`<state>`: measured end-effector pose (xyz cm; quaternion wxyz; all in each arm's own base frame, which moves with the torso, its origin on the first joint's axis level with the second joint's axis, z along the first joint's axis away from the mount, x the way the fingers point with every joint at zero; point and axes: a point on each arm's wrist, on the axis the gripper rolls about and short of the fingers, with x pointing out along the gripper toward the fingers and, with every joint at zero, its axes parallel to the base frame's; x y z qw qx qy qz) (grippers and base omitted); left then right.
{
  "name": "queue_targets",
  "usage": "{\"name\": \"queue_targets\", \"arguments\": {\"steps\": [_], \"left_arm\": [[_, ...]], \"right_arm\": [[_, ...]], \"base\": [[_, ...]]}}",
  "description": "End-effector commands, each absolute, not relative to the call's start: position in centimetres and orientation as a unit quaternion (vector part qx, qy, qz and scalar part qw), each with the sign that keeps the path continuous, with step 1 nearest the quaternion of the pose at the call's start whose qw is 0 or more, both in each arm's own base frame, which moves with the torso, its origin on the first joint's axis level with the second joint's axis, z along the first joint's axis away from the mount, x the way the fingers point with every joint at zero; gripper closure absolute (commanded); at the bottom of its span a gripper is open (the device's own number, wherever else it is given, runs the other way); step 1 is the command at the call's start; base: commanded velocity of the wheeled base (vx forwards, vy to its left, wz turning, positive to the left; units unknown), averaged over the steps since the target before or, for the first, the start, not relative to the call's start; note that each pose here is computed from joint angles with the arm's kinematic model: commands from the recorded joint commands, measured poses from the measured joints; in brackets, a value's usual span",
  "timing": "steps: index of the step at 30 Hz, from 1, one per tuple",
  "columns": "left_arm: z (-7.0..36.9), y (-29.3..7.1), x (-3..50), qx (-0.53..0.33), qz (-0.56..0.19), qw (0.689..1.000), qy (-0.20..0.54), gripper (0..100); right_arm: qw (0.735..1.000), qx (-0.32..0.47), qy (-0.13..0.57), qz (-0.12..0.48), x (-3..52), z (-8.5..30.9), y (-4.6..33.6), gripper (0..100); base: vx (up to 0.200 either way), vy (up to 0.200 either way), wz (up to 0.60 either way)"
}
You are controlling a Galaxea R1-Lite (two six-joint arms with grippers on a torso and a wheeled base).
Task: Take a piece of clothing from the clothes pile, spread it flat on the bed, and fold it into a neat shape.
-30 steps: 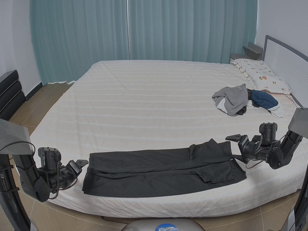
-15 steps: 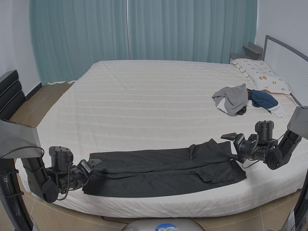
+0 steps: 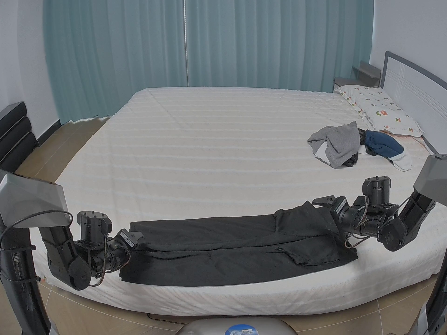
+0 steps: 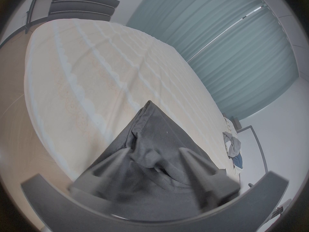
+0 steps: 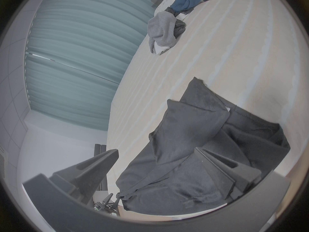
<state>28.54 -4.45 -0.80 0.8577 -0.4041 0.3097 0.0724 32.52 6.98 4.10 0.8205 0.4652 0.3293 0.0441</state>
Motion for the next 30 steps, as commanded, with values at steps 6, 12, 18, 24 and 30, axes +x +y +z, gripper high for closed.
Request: {"name": "queue_targets", "arguments": {"steps": [6,12,18,24,30], "left_arm": [[0.7,-3.8,28.9,-0.409,0.086,0.87,0.263,100],[1.2,-3.9,29.3,-0.416,0.073,0.875,0.238,100],[1.4,-3.9,29.5,-0.419,0.068,0.877,0.227,100],[1.3,-3.9,29.5,-0.419,0.069,0.876,0.228,100],[1.3,-3.9,29.5,-0.419,0.069,0.876,0.228,100]], "right_arm": [[0.808,0.466,0.359,0.025,32.9,3.4,9.0,0],[0.798,0.47,0.376,-0.014,34.2,1.4,9.0,0],[0.789,0.473,0.391,-0.039,35.0,1.0,9.0,0],[0.786,0.473,0.395,-0.044,35.2,0.4,8.9,0],[0.79,0.477,0.38,-0.059,36.4,0.0,8.3,0]], "base": [[0.0,0.0,0.0],[0.0,0.0,0.0],[0.0,0.0,0.0],[0.0,0.0,0.0],[0.0,0.0,0.0]]}}
